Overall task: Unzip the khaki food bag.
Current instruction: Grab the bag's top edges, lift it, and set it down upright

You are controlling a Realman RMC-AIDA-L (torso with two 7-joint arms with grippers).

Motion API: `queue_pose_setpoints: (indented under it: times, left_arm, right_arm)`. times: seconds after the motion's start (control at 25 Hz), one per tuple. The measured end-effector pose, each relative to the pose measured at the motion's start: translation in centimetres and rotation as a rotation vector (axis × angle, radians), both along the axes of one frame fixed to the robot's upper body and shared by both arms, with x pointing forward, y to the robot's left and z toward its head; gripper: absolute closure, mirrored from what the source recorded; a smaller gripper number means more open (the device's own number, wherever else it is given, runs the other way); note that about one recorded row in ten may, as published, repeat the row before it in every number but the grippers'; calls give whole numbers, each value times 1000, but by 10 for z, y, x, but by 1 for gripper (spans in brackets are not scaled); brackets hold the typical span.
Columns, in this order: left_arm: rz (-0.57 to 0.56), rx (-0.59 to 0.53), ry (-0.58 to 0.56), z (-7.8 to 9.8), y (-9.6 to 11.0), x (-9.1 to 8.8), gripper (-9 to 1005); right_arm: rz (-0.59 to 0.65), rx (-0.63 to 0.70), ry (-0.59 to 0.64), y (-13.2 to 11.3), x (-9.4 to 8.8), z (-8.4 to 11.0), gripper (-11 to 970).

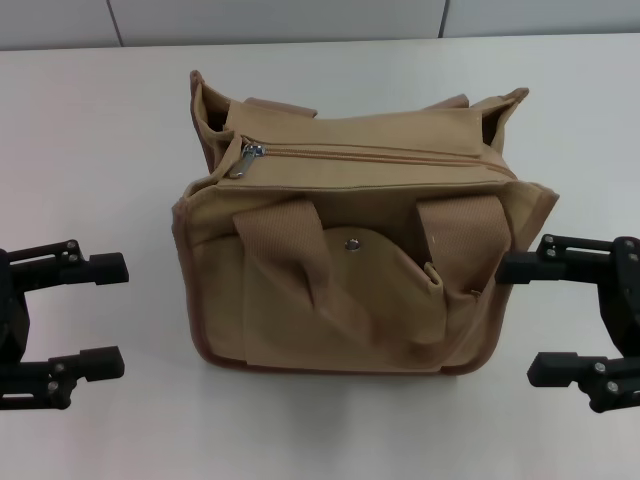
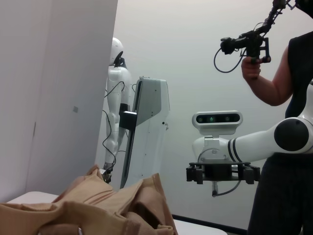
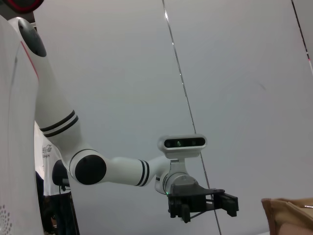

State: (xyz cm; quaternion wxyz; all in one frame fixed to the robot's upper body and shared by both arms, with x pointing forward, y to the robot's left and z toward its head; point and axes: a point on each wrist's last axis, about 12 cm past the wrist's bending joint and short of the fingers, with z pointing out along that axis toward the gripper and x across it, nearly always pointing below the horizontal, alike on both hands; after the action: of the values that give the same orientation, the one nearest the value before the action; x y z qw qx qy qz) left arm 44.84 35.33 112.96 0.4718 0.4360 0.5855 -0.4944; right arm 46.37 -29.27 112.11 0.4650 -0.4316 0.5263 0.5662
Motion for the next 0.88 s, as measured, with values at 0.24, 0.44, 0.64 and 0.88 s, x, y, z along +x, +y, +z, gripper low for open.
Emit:
queue_pose_setpoints:
  times: [0.24, 0.44, 0.64, 0.88]
  left_arm:
    - [13, -6, -5, 0, 0, 0, 225]
    - [58, 1, 2, -5, 0, 2, 237]
    - [155, -7, -40, -18, -8, 3, 250]
    - [253, -10, -88, -34, -18, -3, 266]
  right_arm:
    - [-2, 4, -2, 0, 0, 0, 188]
    - [-6, 5, -10, 0, 0, 0, 191]
    - [-53, 17, -21, -3, 2, 0, 195]
    - [-106, 42, -26, -9, 0, -1, 200]
